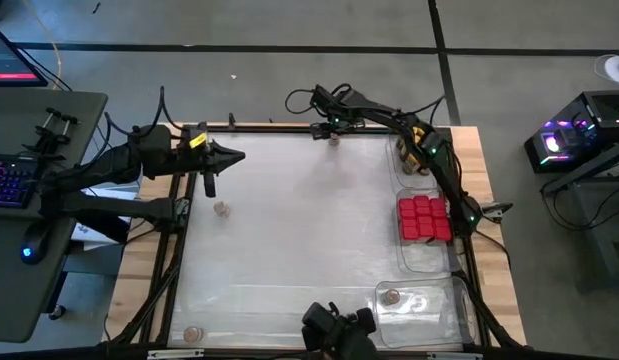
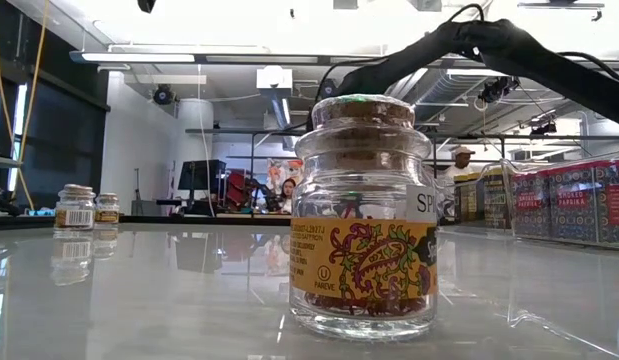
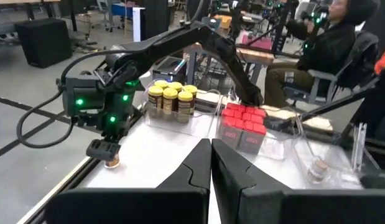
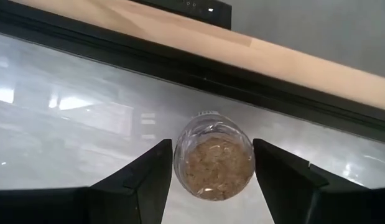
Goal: Sort spices by type
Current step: Put the brown seasoning bottle into the bottom transparent bin
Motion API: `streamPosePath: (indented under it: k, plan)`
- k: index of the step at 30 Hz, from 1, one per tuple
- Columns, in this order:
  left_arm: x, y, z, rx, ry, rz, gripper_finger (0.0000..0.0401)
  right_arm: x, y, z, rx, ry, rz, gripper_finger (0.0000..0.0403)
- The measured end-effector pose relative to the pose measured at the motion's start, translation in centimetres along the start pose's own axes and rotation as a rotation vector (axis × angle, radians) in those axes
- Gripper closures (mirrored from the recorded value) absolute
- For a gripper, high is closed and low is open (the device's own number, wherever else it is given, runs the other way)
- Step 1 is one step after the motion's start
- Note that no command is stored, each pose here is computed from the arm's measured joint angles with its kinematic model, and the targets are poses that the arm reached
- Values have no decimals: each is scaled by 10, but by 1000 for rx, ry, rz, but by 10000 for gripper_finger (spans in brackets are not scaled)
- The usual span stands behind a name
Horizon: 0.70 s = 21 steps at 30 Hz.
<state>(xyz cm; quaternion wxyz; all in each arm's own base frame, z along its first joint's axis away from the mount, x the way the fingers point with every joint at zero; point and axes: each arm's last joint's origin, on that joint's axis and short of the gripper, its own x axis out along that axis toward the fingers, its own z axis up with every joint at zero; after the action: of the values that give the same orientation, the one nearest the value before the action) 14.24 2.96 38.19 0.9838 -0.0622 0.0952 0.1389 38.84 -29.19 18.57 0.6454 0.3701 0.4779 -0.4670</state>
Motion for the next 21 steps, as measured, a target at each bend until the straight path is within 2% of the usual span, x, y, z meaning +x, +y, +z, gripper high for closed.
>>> streamPosePath:
  k: [7,13,15,19,21]
  plan:
    - [0,1,-5,25,50,4,401,-1,3,-2,-7,-11,-12,191]
    - [0,1,-6,27,58,5,401,0,2,-1,-13,-16,-18,234]
    - [0,1,-6,27,59,5,401,0,2,-1,-15,-23,-28,235]
    - [-1,1,-6,27,58,5,401,-5,2,-2,-84,-17,-27,235]
    - [-1,1,-6,36,58,5,401,-17,3,-4,-120,-22,-16,235]
